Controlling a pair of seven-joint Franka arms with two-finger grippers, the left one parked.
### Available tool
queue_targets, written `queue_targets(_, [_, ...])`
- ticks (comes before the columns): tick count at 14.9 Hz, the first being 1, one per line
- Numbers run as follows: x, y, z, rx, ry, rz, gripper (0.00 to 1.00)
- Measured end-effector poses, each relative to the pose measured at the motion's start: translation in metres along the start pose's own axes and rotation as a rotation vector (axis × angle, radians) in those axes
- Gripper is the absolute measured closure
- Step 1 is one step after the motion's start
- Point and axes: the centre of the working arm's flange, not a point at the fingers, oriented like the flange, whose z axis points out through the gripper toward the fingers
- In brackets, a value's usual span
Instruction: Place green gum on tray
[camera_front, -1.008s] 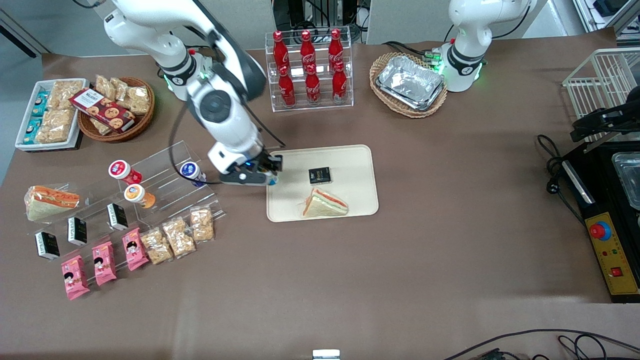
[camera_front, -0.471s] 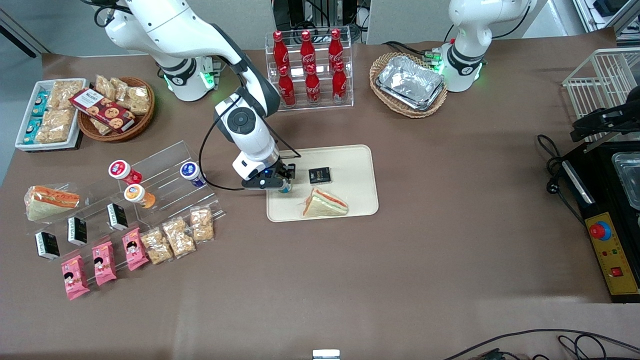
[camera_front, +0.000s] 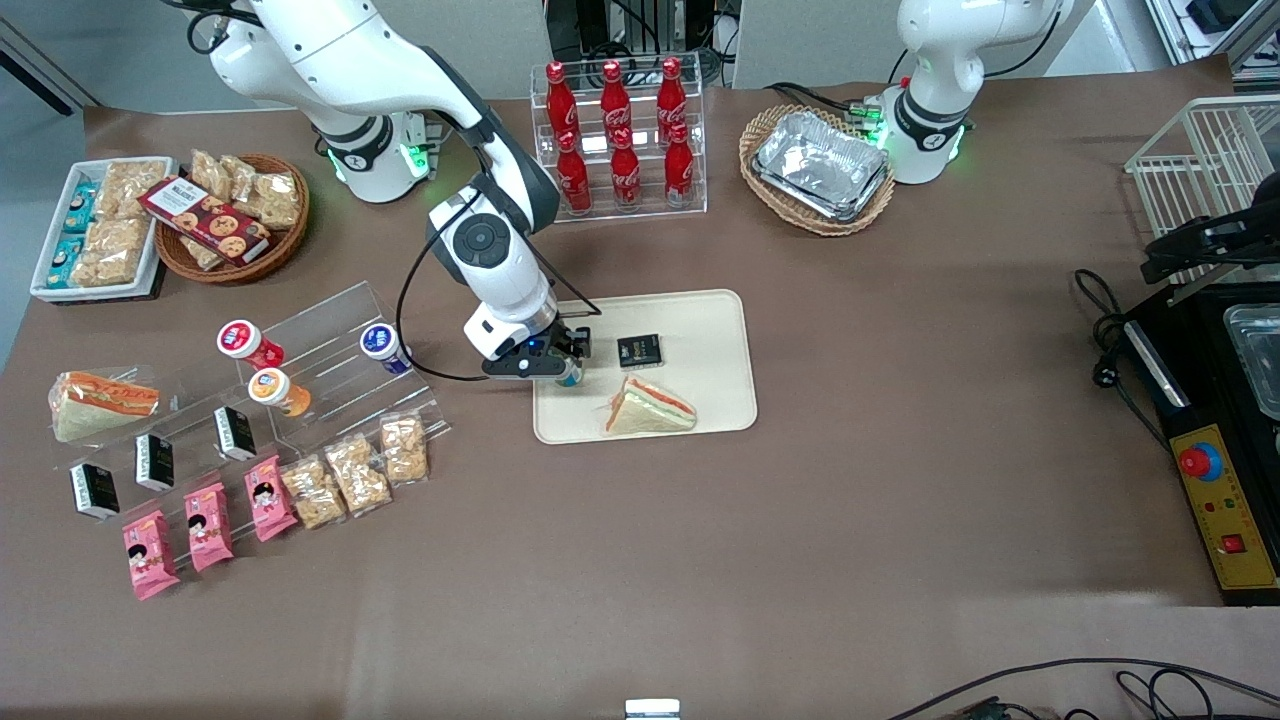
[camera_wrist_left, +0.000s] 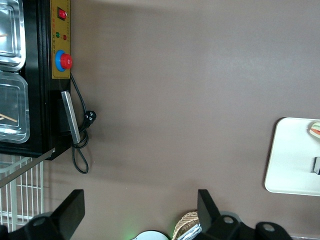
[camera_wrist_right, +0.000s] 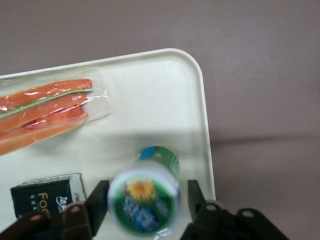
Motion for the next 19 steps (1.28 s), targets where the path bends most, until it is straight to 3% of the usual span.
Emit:
queue_targets(3, [0.000, 0.000, 0.000, 0.000, 0.001, 0.007, 0.06])
queue_targets(4, [0.000, 0.000, -0.001, 0.002, 0.002, 0.007, 0.02])
queue_targets(7, [0.009, 0.004, -0.007, 0.008, 0.018, 0.018, 0.01])
queue_targets(10, [0.044, 0.038, -0.034, 0.007, 0.051, 0.012, 0.00])
queue_targets(16, [0.091, 0.129, -0.135, -0.037, 0.017, -0.036, 0.00])
queue_targets(19, [0.105, 0.179, -0.192, -0.046, 0.008, 0.010, 0.00])
